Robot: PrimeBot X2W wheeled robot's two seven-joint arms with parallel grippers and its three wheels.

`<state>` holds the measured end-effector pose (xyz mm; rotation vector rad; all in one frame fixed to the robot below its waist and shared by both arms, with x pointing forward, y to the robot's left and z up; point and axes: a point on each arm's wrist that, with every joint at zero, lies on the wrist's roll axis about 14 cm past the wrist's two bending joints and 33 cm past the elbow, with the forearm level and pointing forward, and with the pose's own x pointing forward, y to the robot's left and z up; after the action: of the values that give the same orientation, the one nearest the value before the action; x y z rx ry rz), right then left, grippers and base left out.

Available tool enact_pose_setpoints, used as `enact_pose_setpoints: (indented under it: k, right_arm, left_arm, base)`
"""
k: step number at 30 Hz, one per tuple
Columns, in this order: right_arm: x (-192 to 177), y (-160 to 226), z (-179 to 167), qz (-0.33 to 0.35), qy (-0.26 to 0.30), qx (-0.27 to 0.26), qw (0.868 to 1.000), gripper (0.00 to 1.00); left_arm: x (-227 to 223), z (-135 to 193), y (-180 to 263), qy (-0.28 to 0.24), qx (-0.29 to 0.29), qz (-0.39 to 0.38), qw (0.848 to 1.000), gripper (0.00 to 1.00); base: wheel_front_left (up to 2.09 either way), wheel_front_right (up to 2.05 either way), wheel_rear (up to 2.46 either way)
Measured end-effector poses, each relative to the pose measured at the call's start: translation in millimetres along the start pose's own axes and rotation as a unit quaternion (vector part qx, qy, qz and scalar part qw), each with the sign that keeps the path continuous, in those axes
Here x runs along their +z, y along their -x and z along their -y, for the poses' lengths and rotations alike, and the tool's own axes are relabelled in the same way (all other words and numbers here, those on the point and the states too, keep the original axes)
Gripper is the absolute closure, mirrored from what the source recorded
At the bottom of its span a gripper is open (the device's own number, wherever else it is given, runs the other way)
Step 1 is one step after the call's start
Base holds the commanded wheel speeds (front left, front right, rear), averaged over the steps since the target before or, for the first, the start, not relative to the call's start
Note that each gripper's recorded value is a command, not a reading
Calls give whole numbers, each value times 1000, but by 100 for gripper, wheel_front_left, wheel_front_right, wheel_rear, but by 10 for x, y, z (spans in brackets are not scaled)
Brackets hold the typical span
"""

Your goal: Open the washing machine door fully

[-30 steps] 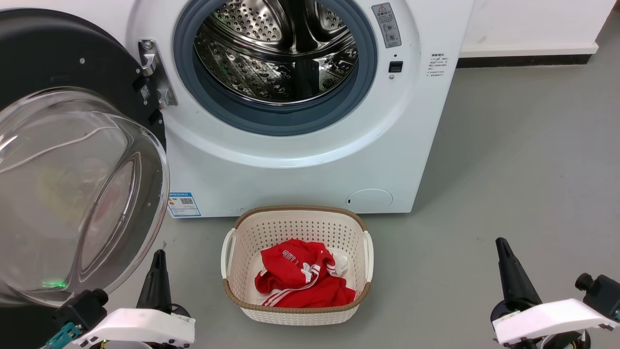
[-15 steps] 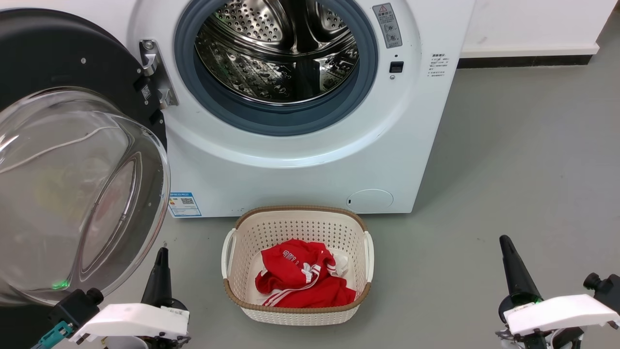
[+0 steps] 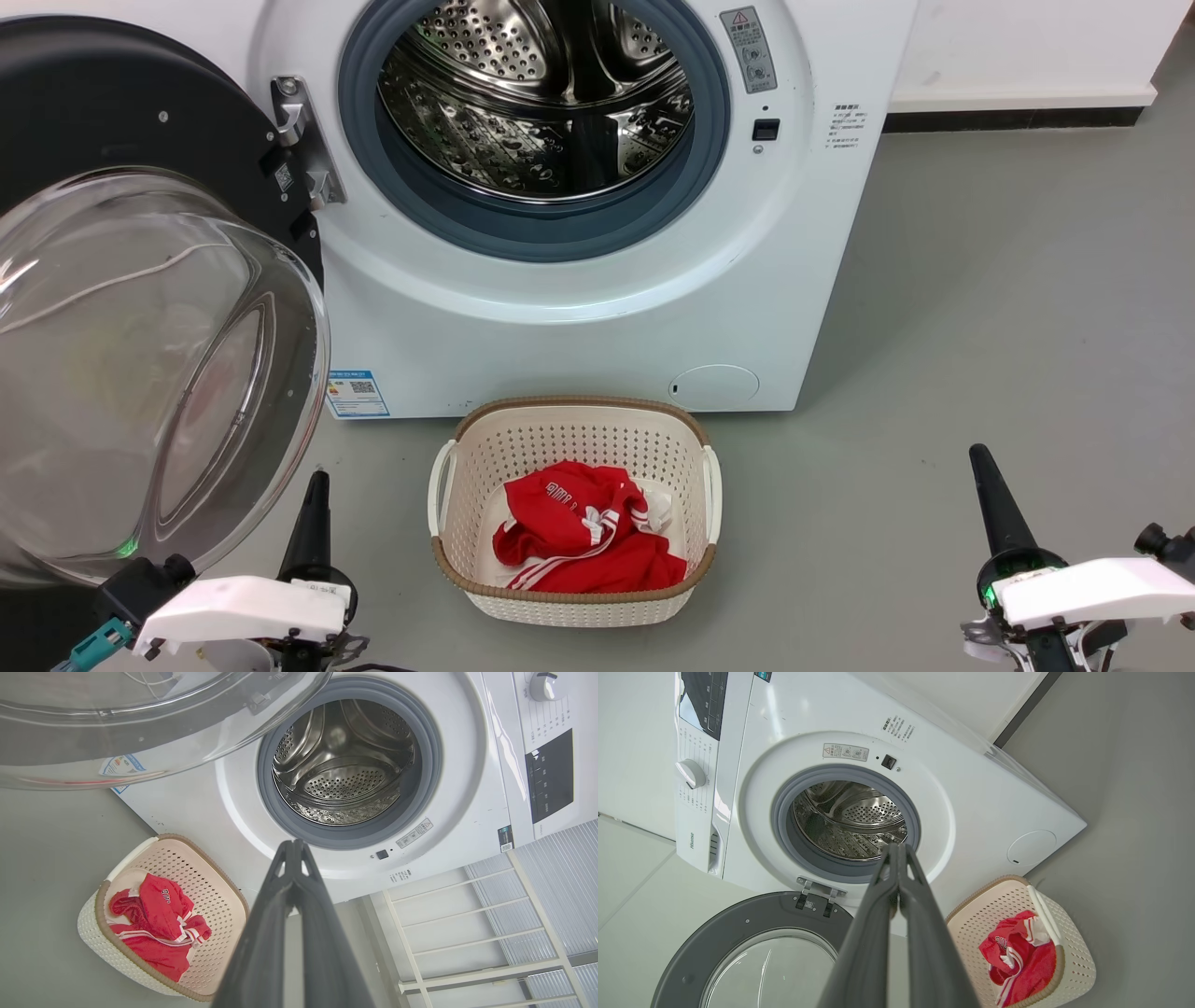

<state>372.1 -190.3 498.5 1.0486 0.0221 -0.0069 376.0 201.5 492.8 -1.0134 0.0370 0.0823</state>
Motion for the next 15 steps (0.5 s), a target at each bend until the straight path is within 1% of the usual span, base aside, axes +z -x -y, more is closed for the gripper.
enact_pose_setpoints:
  k: [15]
  right_arm:
    - [28, -43, 13, 0, -76, -3, 997, 100]
  left_arm:
    - [-3, 12, -29, 82, -6, -8, 997, 100]
  base:
    - [0, 0, 0]
